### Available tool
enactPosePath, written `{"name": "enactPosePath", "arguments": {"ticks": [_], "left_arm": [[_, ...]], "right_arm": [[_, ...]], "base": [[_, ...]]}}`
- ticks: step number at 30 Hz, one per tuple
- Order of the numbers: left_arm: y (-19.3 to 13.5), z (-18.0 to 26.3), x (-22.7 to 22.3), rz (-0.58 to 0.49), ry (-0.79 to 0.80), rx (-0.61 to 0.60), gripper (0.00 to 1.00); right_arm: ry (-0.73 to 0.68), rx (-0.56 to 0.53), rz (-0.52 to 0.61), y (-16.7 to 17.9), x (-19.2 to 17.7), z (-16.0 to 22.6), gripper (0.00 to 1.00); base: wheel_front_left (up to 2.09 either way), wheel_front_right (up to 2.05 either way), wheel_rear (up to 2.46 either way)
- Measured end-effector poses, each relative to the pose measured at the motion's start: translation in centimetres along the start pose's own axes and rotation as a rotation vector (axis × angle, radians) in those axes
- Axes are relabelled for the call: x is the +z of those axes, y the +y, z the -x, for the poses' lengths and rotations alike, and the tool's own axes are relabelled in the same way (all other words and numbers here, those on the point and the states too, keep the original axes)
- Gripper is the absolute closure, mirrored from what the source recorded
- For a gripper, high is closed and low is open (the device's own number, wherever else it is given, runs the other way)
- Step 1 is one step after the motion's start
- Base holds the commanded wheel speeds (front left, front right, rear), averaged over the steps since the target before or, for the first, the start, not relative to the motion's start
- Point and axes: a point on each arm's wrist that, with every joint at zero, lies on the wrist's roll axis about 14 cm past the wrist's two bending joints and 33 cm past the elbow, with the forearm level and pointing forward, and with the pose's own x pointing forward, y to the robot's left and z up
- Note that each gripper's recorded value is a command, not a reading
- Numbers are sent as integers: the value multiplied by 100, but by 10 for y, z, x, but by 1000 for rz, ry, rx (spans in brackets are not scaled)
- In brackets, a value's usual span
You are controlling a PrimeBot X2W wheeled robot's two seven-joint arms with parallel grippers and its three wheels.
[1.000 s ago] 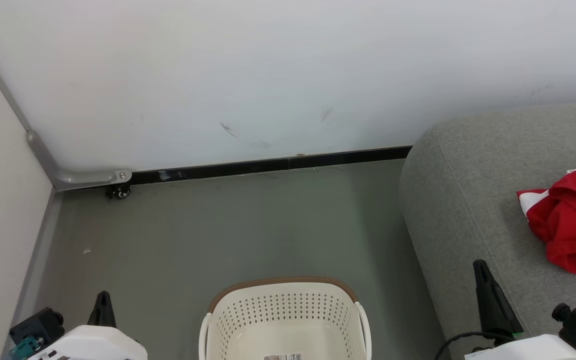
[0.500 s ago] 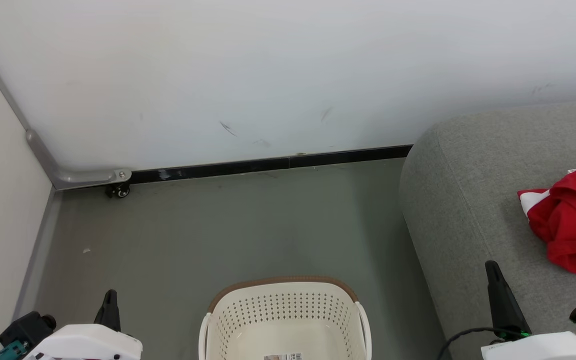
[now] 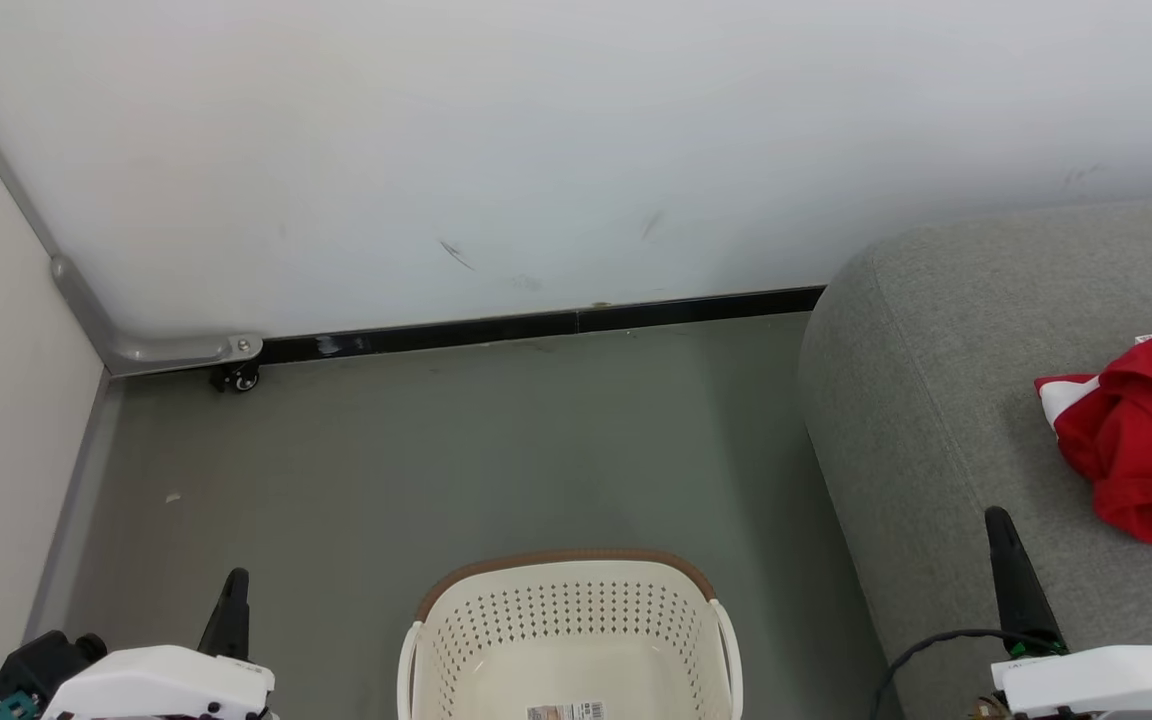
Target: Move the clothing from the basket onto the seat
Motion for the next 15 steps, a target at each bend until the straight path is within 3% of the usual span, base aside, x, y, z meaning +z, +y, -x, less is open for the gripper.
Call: {"name": "enactPosePath", "arguments": {"ticks": [15], "left_arm": [[-11,-1,1,226,17,-67,100]], "right_arm": [[-3,-6,-227,-1,4,-9,100]], "base": [[0,0,0]]}}
